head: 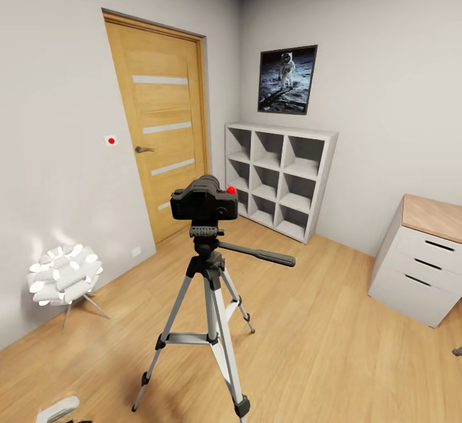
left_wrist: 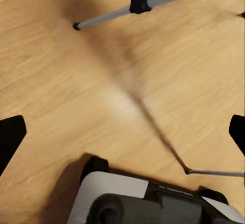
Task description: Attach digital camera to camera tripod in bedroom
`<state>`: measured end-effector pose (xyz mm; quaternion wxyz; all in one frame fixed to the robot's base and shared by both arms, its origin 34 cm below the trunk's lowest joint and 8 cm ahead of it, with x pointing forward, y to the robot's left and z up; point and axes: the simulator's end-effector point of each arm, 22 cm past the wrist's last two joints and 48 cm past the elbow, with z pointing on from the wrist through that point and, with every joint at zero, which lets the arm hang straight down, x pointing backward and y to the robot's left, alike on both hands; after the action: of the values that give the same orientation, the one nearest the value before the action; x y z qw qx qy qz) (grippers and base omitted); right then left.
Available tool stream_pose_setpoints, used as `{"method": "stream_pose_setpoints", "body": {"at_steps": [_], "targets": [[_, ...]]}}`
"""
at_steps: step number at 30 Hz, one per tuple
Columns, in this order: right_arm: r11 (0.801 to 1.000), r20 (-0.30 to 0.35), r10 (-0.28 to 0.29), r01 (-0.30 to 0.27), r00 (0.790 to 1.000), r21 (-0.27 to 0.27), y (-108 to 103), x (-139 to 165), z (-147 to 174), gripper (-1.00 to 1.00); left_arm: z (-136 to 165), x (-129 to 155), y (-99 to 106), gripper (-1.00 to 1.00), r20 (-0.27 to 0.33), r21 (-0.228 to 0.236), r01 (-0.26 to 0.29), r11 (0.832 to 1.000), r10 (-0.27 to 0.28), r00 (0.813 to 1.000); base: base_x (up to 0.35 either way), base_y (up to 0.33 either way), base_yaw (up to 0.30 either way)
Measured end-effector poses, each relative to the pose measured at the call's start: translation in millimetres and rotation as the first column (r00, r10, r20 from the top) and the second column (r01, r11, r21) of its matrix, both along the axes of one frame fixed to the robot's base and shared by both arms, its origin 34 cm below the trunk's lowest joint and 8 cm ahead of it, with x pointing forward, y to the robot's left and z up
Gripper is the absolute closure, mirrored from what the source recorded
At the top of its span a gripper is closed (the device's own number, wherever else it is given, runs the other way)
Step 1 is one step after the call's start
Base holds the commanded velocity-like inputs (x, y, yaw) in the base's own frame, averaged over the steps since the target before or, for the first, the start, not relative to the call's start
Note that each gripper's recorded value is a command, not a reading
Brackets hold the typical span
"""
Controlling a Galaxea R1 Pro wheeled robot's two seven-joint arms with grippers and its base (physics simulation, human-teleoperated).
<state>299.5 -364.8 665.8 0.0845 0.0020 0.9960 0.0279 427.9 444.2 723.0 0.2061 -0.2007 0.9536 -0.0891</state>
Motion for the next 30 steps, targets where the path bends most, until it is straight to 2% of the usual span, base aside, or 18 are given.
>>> {"method": "stream_pose_setpoints", "body": {"at_steps": [1,2,3,4,6,10,11,14,16,20,30], "targets": [[1.000,-0.024,-0.005,0.005,1.000,-0.004,-0.5,-10.1,-3.9,-1.00,-8.9,-11.6,0.7,-1.00,-0.037,0.019,-0.020,1.000,0.020,0.999,0.000,0.000,0.000],[1.000,-0.067,-0.012,0.011,0.998,-0.018,-2.5,-29.7,-10.8,-1.00,-25.9,-37.8,1.3,-1.00,-0.113,0.055,-0.053,0.997,0.059,0.992,0.000,0.000,0.000],[0.999,-0.105,-0.020,0.016,0.994,-0.040,-5.4,-47.9,-16.7,-1.00,-41.3,-67.4,0.5,-1.00,-0.190,0.086,-0.083,0.993,0.098,0.977,0.000,0.000,0.000],[0.999,-0.159,-0.033,0.026,0.987,-0.046,0.4,-74.1,-24.2,-1.00,-56.4,-103.0,-5.9,-1.00,-0.273,0.104,-0.106,0.989,0.131,0.953,0.000,0.000,0.000],[0.999,-0.226,-0.043,0.036,0.973,-0.037,14.0,-106.0,-31.6,-1.00,-70.2,-142.4,-20.1,-1.00,-0.359,0.106,-0.125,0.987,0.155,0.920,0.000,0.000,0.000],[0.998,-0.349,-0.055,0.055,0.935,-0.009,43.3,-167.2,-38.6,-1.00,-88.6,-213.6,-65.4,-1.00,-0.495,0.079,-0.133,0.988,0.155,0.855,0.000,0.000,0.000],[0.998,-0.391,-0.055,0.062,0.919,0.005,56.3,-188.5,-39.1,-1.00,-93.5,-243.3,-89.0,-1.00,-0.542,0.059,-0.130,0.990,0.142,0.828,0.000,0.000,0.000],[0.997,-0.428,-0.054,0.071,0.902,0.023,72.8,-207.3,-38.7,-1.00,-98.1,-277.8,-131.9,-1.00,-0.595,0.015,-0.128,0.992,0.112,0.796,0.000,0.000,0.000],[0.997,-0.448,-0.052,0.076,0.892,0.034,83.0,-217.5,-38.2,-1.00,-99.4,-301.3,-175.3,-1.00,-0.629,-0.034,-0.125,0.992,0.076,0.773,0.000,0.000,0.000],[0.996,-0.454,-0.052,0.078,0.890,0.039,87.0,-220.0,-38.1,-1.00,-99.0,-310.6,-194.7,-1.00,-0.642,-0.056,-0.121,0.991,0.058,0.764,0.000,0.000,0.000],[0.996,-0.460,-0.051,0.079,0.886,0.041,89.6,-223.3,-37.7,-1.00,-98.7,-316.6,-196.1,-1.00,-0.649,-0.056,-0.119,0.991,0.054,0.759,0.000,0.000,0.000]]}}
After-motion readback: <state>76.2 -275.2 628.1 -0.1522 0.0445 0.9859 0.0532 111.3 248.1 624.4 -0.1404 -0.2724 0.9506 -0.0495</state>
